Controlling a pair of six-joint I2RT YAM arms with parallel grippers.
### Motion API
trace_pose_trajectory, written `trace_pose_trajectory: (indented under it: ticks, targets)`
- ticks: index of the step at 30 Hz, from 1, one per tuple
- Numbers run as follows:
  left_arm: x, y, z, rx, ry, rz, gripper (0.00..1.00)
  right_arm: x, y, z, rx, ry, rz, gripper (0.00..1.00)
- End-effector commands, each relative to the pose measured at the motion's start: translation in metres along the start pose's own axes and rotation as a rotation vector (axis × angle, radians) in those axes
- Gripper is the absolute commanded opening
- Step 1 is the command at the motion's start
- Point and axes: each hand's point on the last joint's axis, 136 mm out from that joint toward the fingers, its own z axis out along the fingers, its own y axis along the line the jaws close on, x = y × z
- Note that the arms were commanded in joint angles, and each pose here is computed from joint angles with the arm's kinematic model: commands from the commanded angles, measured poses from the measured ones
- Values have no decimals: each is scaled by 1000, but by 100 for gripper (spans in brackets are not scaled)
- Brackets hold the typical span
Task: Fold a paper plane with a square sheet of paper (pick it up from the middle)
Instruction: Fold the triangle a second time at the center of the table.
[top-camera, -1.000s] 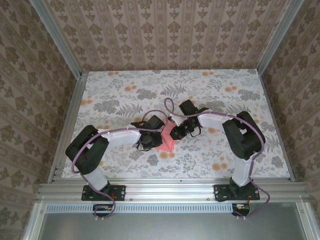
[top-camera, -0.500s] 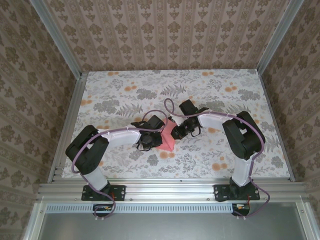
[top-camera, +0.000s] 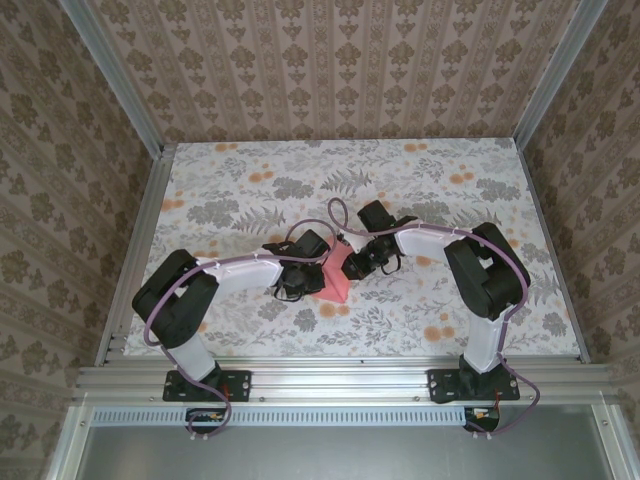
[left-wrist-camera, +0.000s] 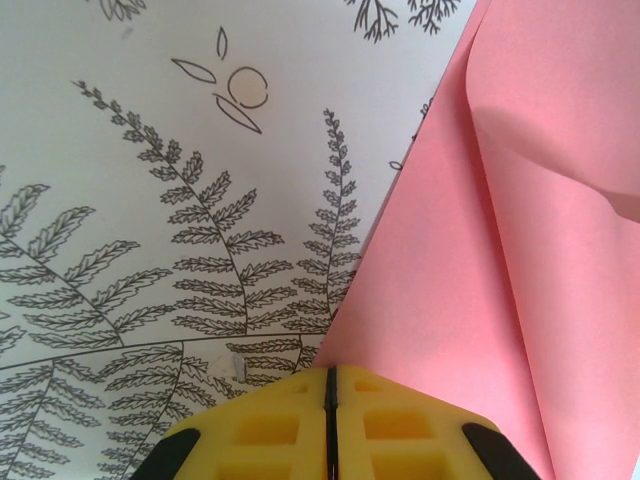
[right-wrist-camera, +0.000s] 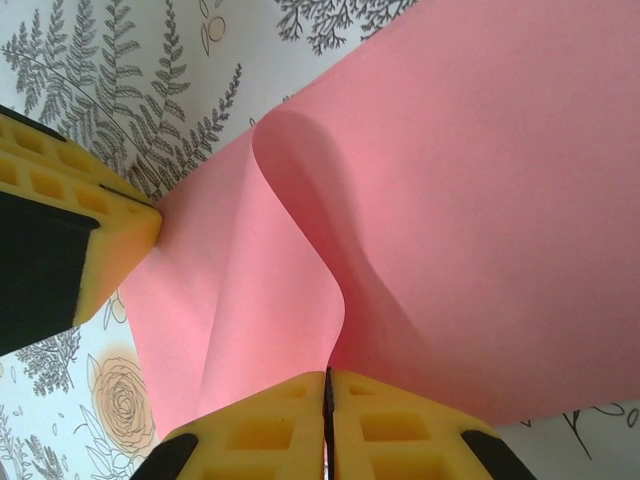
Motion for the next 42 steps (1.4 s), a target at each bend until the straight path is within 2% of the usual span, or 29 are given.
trace_pose_trajectory:
  ticks: [1, 11, 21, 32, 42]
  targets:
    - [28, 41, 16, -162, 98, 27, 10, 8, -5, 5, 32, 13, 14, 10]
    - [28, 39, 16, -159, 97, 31, 10, 5, -9, 5, 55, -2, 21, 10]
    - [28, 39, 17, -162, 100, 36, 10, 2, -2, 9, 3, -2, 30, 10]
    - [27, 39, 15, -166, 96, 37, 9, 14, -18, 15, 68, 57, 62, 10]
    - [22, 33, 8, -154, 80, 46, 10, 15, -16, 8, 81, 39, 68, 10]
